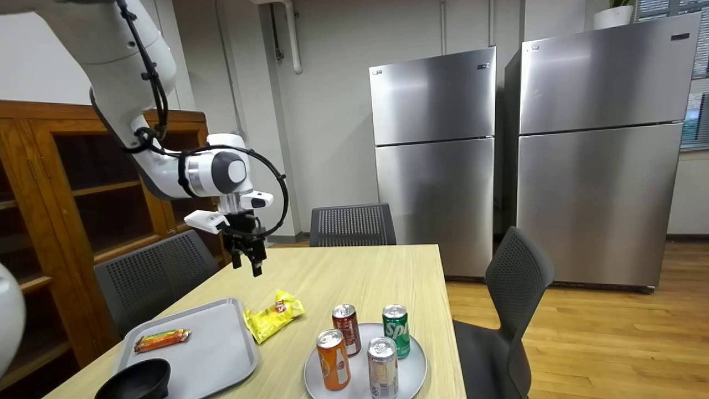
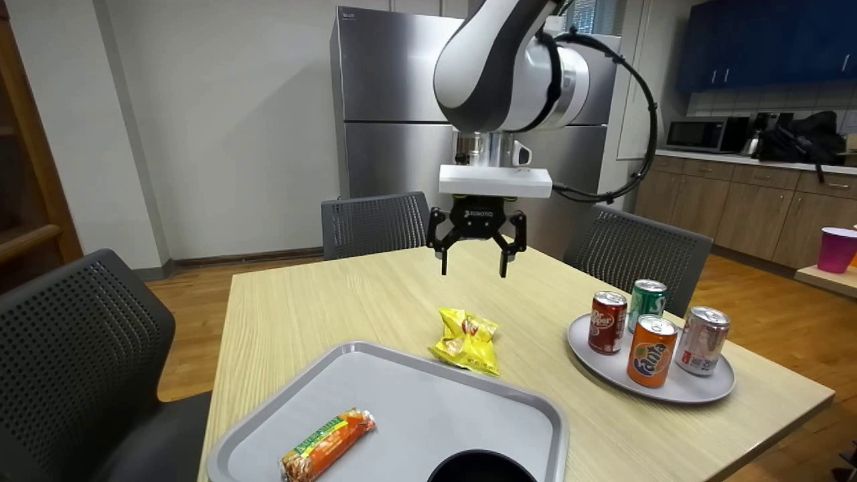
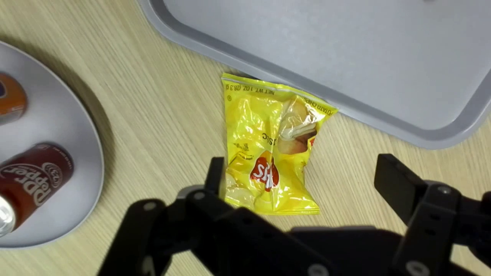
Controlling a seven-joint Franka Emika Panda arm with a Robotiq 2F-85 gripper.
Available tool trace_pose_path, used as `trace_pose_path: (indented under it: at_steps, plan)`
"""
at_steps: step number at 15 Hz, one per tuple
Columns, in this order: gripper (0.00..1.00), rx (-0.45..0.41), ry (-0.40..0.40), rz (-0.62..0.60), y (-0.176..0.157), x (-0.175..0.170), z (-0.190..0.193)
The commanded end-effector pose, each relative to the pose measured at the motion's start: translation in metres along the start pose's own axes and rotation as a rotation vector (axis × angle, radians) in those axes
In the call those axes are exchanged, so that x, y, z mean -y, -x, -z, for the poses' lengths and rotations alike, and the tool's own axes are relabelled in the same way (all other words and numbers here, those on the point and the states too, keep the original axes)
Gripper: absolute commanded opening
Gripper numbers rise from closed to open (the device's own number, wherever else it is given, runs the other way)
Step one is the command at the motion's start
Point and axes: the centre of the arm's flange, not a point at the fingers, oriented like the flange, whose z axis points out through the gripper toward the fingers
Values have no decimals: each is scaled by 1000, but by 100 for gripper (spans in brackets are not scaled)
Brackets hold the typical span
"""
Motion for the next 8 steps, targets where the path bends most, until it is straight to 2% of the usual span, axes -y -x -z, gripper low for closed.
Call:
trace_pose_path:
  at_steps: [1, 2, 5, 8]
  plan:
    - [100, 43, 10, 69, 42, -16, 45]
    - [100, 20, 5, 27, 16, -3, 18]
    - [100, 28, 5, 43, 32, -6, 35]
    - [100, 33, 7, 44, 35, -9, 34]
